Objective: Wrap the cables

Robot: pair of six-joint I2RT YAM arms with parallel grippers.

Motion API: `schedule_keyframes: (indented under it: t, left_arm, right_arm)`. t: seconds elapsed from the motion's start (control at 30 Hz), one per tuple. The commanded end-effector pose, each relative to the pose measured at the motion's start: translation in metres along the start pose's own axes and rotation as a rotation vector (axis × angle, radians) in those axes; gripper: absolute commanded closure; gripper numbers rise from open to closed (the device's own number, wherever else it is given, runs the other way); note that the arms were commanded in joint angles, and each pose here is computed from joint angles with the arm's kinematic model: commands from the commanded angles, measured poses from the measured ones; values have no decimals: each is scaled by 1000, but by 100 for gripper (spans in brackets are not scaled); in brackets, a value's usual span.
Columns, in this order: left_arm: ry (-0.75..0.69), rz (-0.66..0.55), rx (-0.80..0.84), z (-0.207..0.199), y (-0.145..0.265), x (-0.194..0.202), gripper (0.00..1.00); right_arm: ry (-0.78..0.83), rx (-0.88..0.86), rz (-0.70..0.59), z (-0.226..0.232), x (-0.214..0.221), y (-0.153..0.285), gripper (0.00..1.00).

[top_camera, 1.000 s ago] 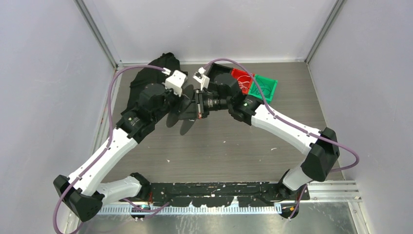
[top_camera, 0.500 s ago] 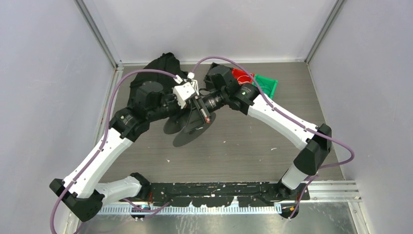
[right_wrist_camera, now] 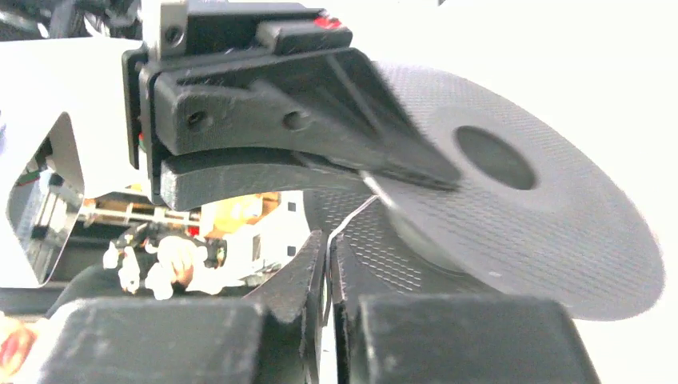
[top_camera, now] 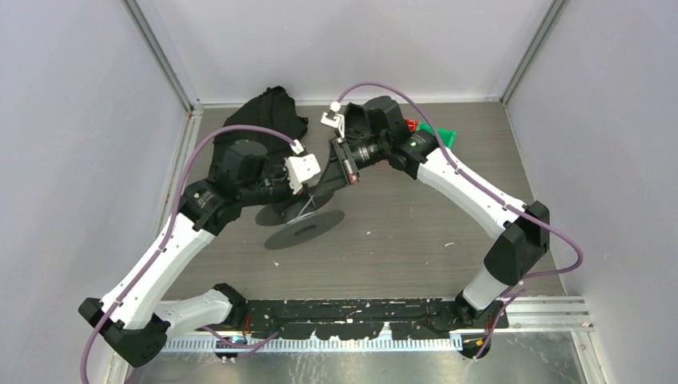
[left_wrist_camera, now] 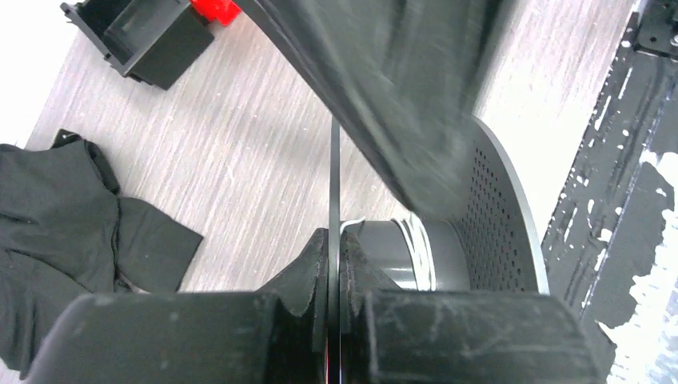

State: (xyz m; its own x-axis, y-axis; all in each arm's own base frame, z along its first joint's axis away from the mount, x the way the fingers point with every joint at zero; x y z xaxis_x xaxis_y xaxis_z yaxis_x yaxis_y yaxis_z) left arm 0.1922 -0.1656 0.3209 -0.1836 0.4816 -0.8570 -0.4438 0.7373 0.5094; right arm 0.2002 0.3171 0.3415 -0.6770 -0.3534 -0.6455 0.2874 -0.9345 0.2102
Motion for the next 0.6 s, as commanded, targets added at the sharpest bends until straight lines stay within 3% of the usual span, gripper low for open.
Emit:
schedule_keyframes:
  t: [0.0,0.07,0.57]
  left_arm:
    - [-38,-53,41,-10,15,-7,100]
    - [-40,-72,38,-10,16,-9,100]
    - [-63,-163,82,-20,31,-25,100]
  right_arm:
    - [68,-7,-67,17,-10,12,94]
    - [68,-12,-68,16,-8,12,99]
    - [64,59,-2,-8,21,11,99]
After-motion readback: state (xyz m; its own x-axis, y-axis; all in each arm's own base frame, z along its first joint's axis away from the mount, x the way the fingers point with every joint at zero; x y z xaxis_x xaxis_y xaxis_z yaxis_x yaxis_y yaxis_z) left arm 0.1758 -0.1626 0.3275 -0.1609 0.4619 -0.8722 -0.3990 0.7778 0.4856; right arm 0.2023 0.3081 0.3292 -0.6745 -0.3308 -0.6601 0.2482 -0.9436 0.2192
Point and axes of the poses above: each gripper's point midway between its finger pads, its own y axis back along the fingers, its own z axis along the line the jaws close on, x = y × z, the point moved 6 cm from there along y, back along the fingers, and after that the axes turned 8 degrees about y, right-handed, at the moved point
